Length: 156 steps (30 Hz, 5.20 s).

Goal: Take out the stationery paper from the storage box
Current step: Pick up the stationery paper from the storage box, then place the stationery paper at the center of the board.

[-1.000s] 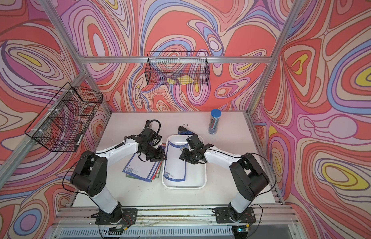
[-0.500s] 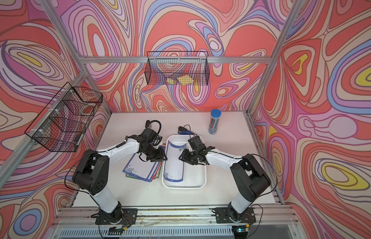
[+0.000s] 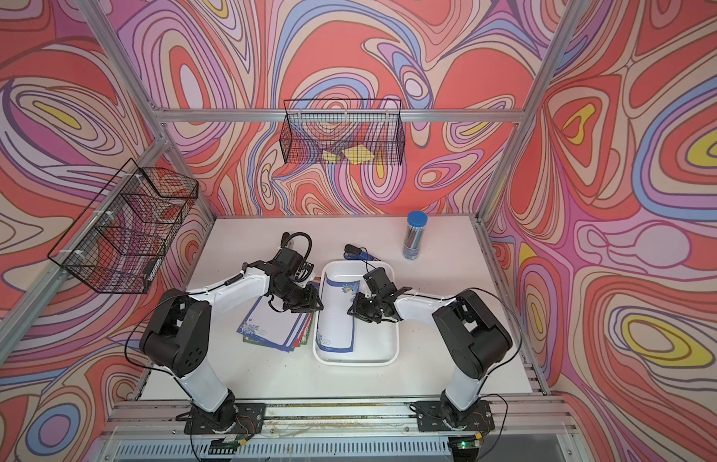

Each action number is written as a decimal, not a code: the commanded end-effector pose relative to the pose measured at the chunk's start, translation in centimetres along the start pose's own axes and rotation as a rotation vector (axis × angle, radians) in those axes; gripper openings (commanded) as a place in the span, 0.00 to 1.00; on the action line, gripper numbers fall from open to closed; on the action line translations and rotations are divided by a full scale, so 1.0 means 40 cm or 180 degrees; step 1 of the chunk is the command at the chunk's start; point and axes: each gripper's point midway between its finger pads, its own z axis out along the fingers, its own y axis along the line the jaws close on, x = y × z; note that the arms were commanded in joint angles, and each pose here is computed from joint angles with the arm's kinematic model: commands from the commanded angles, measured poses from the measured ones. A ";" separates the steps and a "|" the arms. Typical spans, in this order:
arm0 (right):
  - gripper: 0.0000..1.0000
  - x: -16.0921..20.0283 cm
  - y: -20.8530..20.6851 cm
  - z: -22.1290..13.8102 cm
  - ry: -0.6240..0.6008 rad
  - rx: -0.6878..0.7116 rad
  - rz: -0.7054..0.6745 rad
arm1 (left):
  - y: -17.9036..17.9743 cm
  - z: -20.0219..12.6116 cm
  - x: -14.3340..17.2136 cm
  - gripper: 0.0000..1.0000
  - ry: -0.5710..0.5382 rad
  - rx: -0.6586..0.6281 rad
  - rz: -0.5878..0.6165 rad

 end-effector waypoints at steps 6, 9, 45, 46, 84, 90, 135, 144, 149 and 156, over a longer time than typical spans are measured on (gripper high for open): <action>0.04 -0.017 0.046 -0.016 -0.0107 -0.0289 -0.0092 | 0.001 -0.007 0.003 0.45 0.0049 -0.0074 0.0029; 0.12 -0.013 0.045 -0.016 -0.0115 -0.0315 -0.0092 | 0.004 -0.004 0.007 0.44 0.0058 -0.0077 0.0029; 0.00 -0.161 0.206 -0.596 -0.1060 0.1455 -0.2054 | -0.232 -0.428 -0.108 0.47 -0.2016 0.0334 0.1359; 0.00 -0.162 0.232 -0.635 -0.1177 0.1432 -0.2212 | -0.250 -0.456 -0.105 0.47 -0.2205 0.0428 0.1480; 0.00 0.146 0.561 -1.075 -0.2930 -0.0922 -0.4370 | -0.551 -0.782 0.165 0.66 -0.3241 0.2459 0.3538; 0.00 0.151 0.586 -1.048 -0.2890 -0.1255 -0.4347 | -0.567 -0.774 0.179 0.64 -0.3161 0.2548 0.3571; 0.27 0.038 0.603 -0.909 -0.2640 -0.1302 -0.3844 | -0.512 -0.773 0.170 0.00 -0.3118 0.1834 0.3262; 0.56 -0.036 0.575 -0.923 -0.2904 -0.0780 -0.3586 | -0.409 -0.741 0.169 0.00 -0.2574 0.0787 0.3198; 0.56 -0.086 0.546 -0.923 -0.3031 -0.0385 -0.3425 | -0.287 -0.706 0.126 0.00 -0.2124 0.0032 0.2718; 0.56 -0.156 0.494 -0.886 -0.2948 0.0223 -0.3253 | -0.164 -0.651 0.094 0.00 -0.1609 -0.0422 0.2153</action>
